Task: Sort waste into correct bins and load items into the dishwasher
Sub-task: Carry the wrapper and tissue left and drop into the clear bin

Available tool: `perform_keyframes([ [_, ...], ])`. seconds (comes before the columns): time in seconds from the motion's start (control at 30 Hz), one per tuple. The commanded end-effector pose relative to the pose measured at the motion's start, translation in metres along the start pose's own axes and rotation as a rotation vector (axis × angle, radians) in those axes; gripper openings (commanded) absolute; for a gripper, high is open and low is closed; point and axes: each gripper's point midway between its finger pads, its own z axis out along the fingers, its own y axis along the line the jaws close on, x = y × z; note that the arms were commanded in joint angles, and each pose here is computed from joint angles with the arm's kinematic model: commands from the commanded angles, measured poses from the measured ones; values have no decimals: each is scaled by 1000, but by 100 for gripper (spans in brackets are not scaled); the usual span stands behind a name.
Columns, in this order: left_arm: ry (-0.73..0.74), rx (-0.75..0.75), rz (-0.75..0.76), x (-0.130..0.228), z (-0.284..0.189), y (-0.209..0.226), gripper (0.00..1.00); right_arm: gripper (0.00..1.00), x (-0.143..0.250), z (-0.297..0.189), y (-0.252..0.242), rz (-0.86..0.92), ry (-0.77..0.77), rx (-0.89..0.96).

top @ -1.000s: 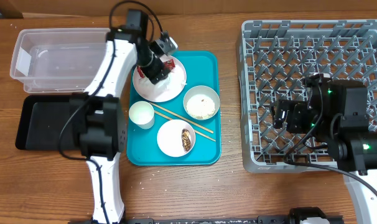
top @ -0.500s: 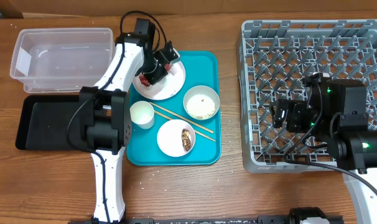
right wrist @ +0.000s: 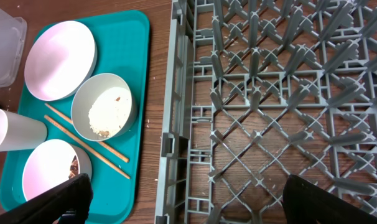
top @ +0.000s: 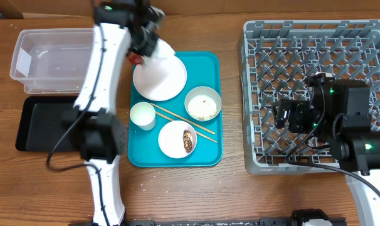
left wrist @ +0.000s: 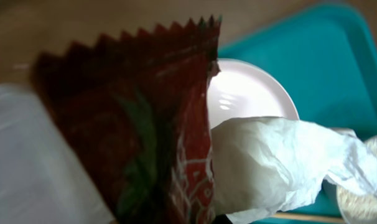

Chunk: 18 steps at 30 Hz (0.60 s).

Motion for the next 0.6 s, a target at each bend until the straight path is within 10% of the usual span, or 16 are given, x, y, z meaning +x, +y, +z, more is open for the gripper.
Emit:
perform_keyframes([
  [0.0,-59,-195,-310,12,-45,87,4,100,-7,-5,4,-8,-23,-13],
  [0.23,-29,-198,-493,44,9,171,5,100,-2,-5,4,-4,-5,-10],
  [0.37,19,-182,-529,61,53,189,61,100,-2,-5,4,-5,-6,-10],
  [0.57,10,-110,-534,58,62,181,100,100,-2,-5,4,-5,-6,-10],
])
